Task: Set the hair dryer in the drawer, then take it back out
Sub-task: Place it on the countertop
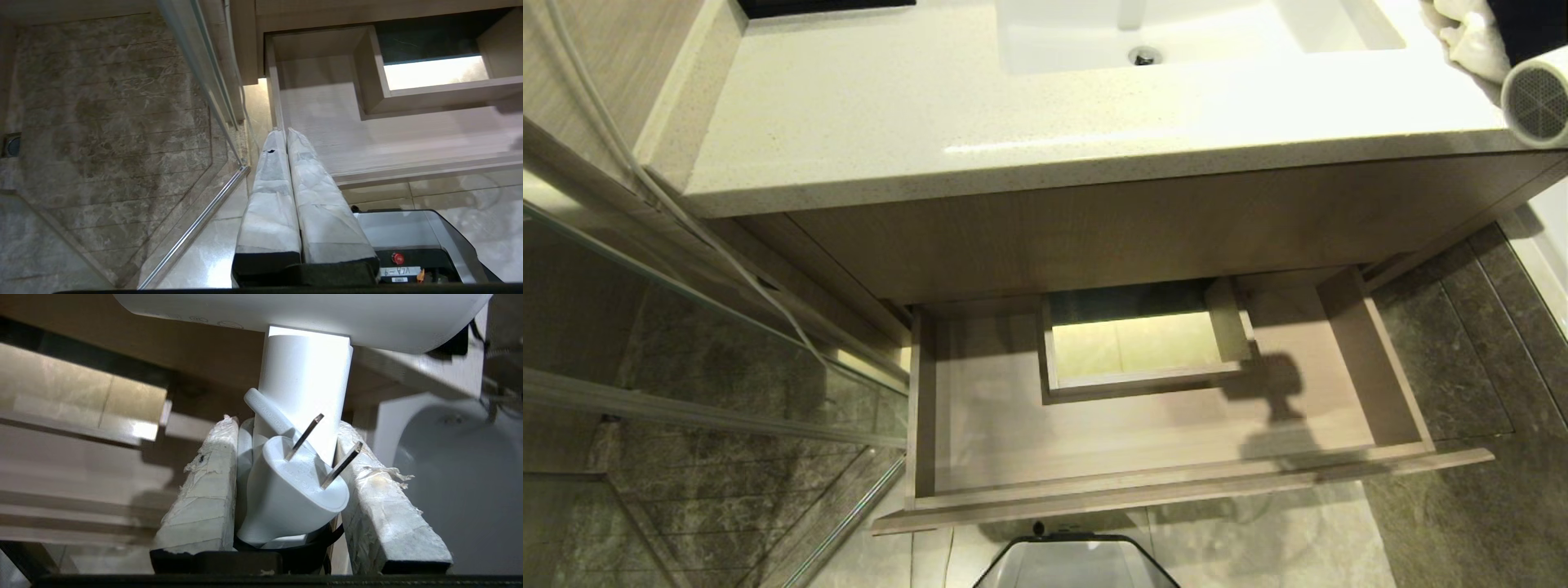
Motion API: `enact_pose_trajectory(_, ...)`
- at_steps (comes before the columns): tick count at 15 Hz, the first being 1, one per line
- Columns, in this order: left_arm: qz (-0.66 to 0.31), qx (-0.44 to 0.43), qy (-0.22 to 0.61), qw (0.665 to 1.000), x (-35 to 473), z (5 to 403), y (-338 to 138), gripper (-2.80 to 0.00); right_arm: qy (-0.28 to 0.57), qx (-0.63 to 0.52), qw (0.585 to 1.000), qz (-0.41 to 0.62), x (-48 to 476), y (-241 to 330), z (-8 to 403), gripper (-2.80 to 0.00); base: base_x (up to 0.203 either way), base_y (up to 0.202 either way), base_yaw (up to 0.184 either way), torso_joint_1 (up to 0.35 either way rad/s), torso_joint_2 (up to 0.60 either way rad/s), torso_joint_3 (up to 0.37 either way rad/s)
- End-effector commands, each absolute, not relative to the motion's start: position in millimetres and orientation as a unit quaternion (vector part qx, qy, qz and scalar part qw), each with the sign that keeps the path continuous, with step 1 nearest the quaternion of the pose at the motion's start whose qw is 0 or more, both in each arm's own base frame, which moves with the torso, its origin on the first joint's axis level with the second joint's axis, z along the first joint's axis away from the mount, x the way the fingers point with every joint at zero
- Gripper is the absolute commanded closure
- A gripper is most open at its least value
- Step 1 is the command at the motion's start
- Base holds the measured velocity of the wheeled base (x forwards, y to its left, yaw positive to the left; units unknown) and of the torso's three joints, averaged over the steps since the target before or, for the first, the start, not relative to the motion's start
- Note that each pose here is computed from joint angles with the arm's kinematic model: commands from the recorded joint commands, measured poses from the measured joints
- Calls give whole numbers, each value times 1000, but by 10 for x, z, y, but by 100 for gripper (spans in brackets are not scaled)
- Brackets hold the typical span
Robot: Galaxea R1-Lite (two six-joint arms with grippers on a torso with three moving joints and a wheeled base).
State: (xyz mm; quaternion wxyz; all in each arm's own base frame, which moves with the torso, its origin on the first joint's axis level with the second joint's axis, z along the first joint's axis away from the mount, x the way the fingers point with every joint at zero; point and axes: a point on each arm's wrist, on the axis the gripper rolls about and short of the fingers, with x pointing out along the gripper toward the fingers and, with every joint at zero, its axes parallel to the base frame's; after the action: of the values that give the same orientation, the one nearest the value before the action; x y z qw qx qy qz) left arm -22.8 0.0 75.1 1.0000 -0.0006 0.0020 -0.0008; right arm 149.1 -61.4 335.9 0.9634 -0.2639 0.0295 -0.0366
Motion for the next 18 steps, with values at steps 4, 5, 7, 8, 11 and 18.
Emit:
enact_pose_trajectory(4, -1, -1, 2, 1000, -227, 747, 0, 0, -26, -275, 959, 57, 2190, -438, 3712, 0, 0, 0, 0, 0, 0, 0)
enact_pose_trajectory(5, -1, -1, 2, 1000, -227, 747, 0, 0, -31, -276, 958, 64, 2234, -411, 3731, 0, 0, 0, 0, 0, 0, 0)
enact_pose_trajectory(7, -1, -1, 2, 1000, -227, 747, 0, 0, -33, -276, 957, 83, 2458, -369, 3738, 0, 0, 0, 0, 0, 0, 0)
enact_pose_trajectory(8, -1, -1, 2, 1000, -227, 747, 0, 0, -36, -277, 956, 90, 2511, -342, 3748, 0, 0, 0, 0, 0, 0, 0)
enact_pose_trajectory(11, -1, -1, 2, 1000, -227, 747, 0, 0, -46, -277, 953, 117, 2839, -235, 3682, 0, 0, 0, 0, 0, 0, 0)
enact_pose_trajectory(18, -1, -1, 2, 1000, -227, 750, 0, 0, -102, -284, 941, 155, 3443, 2, 3703, 0, 0, 0, 0, 0, 0, 0)
